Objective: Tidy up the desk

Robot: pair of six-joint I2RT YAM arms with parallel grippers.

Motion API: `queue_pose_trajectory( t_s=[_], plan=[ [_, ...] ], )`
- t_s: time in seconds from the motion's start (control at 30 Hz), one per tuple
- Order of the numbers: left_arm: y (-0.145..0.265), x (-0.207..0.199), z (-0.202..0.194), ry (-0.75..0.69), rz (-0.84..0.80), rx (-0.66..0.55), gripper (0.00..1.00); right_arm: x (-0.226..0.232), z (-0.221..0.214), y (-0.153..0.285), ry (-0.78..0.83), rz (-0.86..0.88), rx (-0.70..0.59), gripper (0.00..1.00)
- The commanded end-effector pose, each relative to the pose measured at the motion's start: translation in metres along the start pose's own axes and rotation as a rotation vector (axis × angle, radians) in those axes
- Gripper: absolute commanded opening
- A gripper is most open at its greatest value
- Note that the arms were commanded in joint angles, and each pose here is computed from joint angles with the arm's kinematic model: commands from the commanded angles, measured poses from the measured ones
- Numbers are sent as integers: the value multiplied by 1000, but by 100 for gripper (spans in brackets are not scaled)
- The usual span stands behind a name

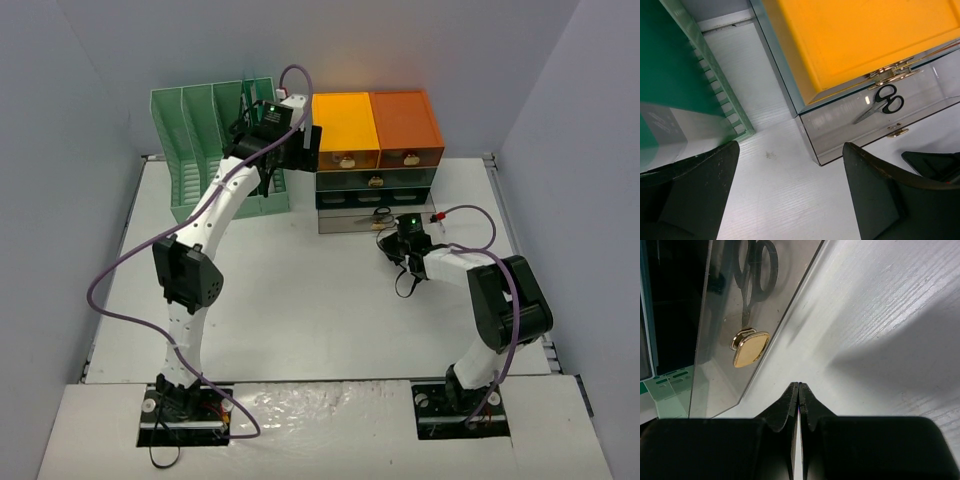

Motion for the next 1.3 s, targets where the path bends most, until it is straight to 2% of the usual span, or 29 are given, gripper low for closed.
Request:
queue_pose_trajectory(
  t_s=[0.0,0.13,0.37,0.6,0.93,1.27],
  plan=[
    [43,-30,63,17,-143,-223,82,26,7,-1,11,90,-26,0],
    [35,-44,79,69,-222,-291,82,24,5,-1,20,83,-18,0],
    [-18,-54,81,162,-294,-310,82,33,8,0,34,99,-20,0],
    [-49,-46,66,147,-239,-295,82,43,10,1,59,119,-25,0],
    [-59,-34,41,123,-174,-212,82,49,9,-19,84,134,-22,0],
    [-50,-31,29,104,-146,-170,82,88,28,-58,101,187,-45,0]
  ],
)
Point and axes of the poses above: each gripper's point midway between its finger pads, its own y axis back along the fingers, its own x axis along the line the jaws close on, z = x × y, the point moved 5 cm from there along y, back along the fingers, and after that the axes turned 6 degrees about y, right-handed, at the moved point
